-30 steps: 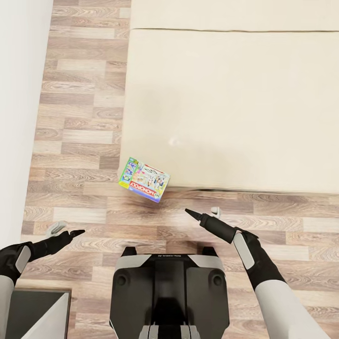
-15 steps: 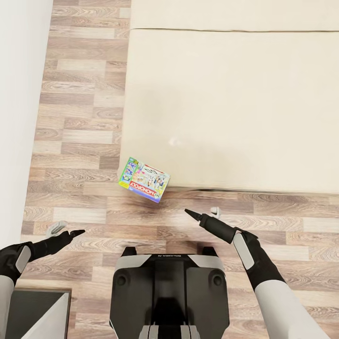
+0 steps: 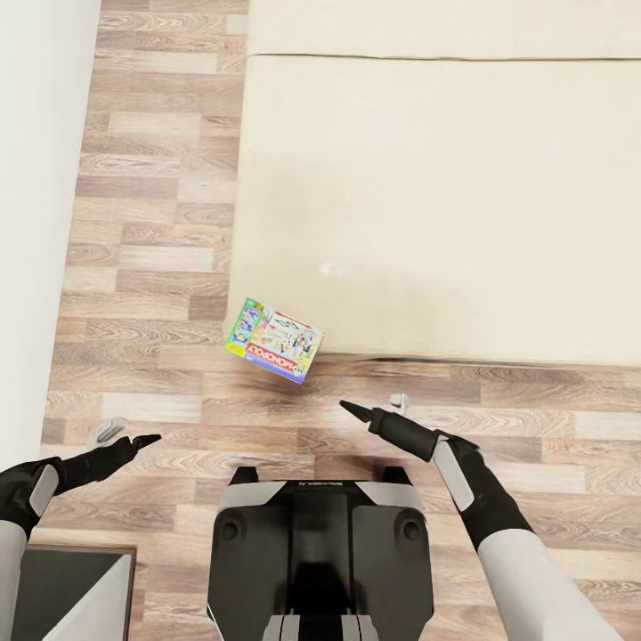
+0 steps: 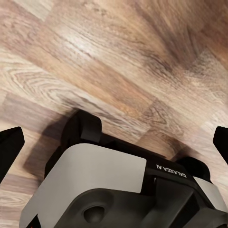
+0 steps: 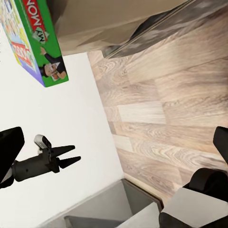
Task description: Put all the toys in the child's room - the three board games (two on the bed and one on the table), the two jigsaw puzzles on the table, and the tennis ball on the table - inside the toy box on the table in the child's room.
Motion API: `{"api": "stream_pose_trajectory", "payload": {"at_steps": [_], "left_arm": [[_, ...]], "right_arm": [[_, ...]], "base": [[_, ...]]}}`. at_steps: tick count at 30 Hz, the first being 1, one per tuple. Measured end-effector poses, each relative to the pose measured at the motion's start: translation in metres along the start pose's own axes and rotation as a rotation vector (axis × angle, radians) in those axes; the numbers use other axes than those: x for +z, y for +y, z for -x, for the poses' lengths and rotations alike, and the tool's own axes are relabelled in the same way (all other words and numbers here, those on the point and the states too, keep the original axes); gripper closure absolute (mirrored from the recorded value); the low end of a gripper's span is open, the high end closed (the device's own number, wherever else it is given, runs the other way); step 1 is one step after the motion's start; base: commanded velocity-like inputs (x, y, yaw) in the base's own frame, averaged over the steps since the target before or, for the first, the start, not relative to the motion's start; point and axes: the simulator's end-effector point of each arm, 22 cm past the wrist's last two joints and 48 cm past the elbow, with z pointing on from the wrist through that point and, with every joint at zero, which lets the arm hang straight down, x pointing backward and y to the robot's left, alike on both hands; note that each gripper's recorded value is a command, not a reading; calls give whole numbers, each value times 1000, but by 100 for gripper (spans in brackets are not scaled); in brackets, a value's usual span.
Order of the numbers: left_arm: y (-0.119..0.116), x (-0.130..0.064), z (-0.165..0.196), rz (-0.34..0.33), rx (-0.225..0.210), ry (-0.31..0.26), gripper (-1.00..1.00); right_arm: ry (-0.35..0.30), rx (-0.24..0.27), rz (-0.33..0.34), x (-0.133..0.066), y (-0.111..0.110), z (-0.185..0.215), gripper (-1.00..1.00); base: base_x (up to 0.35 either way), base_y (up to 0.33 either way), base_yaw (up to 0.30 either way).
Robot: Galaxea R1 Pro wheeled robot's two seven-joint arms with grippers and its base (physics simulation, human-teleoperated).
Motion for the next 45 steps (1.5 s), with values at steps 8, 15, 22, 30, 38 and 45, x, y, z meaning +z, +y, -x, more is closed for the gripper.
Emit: {"api": "stream_pose_trajectory", "payload": {"at_steps": [8,15,22,30,38,45], "left_arm": [[0,0,0,0,0,0,-100],[0,0,0,0,-1,0,-100],[0,0,0,0,-1,0,-100],[0,0,0,-1,-1,0,-100],[0,0,0,-1,-1,0,-100],[0,0,0,-1,-1,0,-100]], "right_arm": [[9,1,10,1,3,-2,-100],[10,-3,6,2,2,-3,-100],[9,-7,4,3,2,-2,-100],[4,-20,8,6,5,7,-100],[-11,-37,3,8,3,10,-100],[-35,-47,1,18,2,6,-100]], "base": [[41,83,0],[7,14,0],[2,4,0],[0,0,0],[0,12,0],[0,147,0]]}}
